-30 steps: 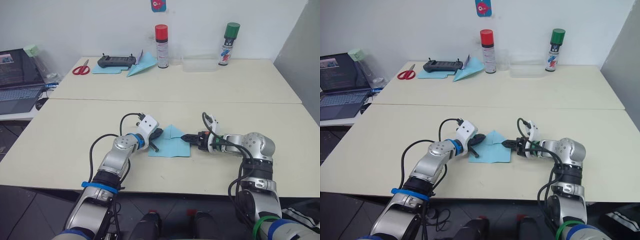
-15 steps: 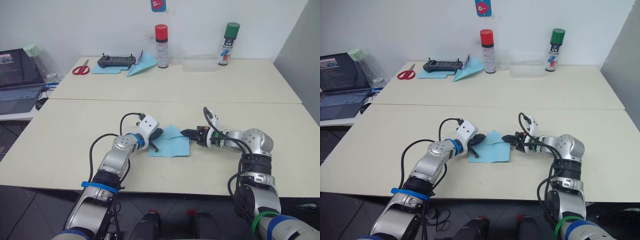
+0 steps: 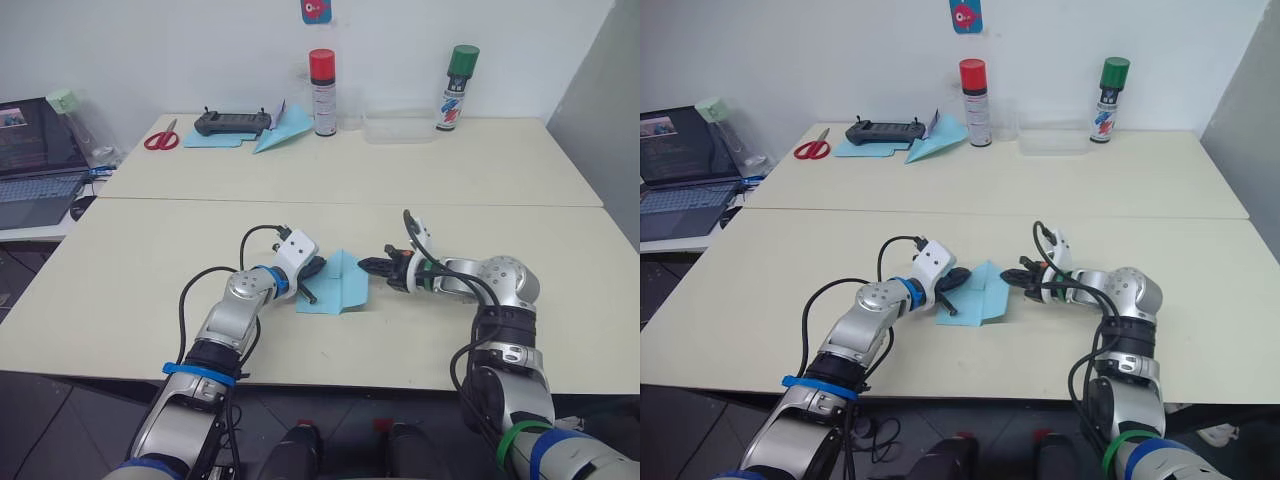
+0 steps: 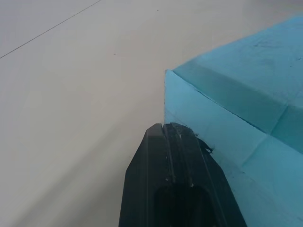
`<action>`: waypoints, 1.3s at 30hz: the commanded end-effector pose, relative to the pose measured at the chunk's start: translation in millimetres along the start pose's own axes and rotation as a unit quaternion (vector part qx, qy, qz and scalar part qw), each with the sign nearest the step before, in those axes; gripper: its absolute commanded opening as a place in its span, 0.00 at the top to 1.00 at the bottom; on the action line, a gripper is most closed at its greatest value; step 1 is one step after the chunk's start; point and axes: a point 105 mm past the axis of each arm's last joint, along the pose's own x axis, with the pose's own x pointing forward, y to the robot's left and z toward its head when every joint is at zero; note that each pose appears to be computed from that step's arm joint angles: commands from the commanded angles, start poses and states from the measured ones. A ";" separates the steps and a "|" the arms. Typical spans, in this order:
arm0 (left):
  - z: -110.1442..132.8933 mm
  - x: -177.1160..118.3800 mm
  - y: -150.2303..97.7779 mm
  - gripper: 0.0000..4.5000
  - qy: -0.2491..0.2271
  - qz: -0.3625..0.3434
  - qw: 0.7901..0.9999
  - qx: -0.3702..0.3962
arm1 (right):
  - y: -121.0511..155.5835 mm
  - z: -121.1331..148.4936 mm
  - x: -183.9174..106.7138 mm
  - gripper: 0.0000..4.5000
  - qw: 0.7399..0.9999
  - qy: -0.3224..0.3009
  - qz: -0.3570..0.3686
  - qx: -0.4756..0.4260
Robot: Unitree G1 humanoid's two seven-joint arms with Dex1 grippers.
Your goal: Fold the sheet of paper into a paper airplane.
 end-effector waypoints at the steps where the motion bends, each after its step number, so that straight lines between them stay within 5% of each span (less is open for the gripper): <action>1: -18.7 3.5 -13.5 1.00 0.034 -0.026 0.999 -0.005 | 14.4 5.0 5.2 1.00 1.000 -0.009 0.023 -0.015; 13: -28.0 -19.0 9.9 1.00 0.063 0.001 0.997 -0.036 | 20.5 -2.7 26.2 1.00 0.999 -0.010 0.033 -0.032; 16: -28.6 -24.9 13.0 1.00 0.067 0.001 0.996 -0.050 | 26.8 -2.6 26.1 0.87 0.998 -0.014 0.057 -0.021; 22: -33.0 -25.5 12.0 1.00 0.074 0.001 0.996 -0.052 | 34.3 8.2 28.6 0.40 0.995 -0.045 0.085 0.024; 33: -31.7 -22.0 10.6 1.00 0.072 -0.001 0.996 -0.050 | 35.2 -1.9 34.3 0.40 0.994 -0.025 0.090 0.053; 36: -32.6 -21.7 10.0 1.00 0.074 -0.002 0.996 -0.047 | 29.4 -4.4 38.7 0.52 0.994 -0.030 0.080 0.065; 39: -32.6 -21.4 9.8 1.00 0.073 -0.002 0.996 -0.046 | 27.1 -6.0 42.6 0.76 0.994 -0.035 0.076 0.075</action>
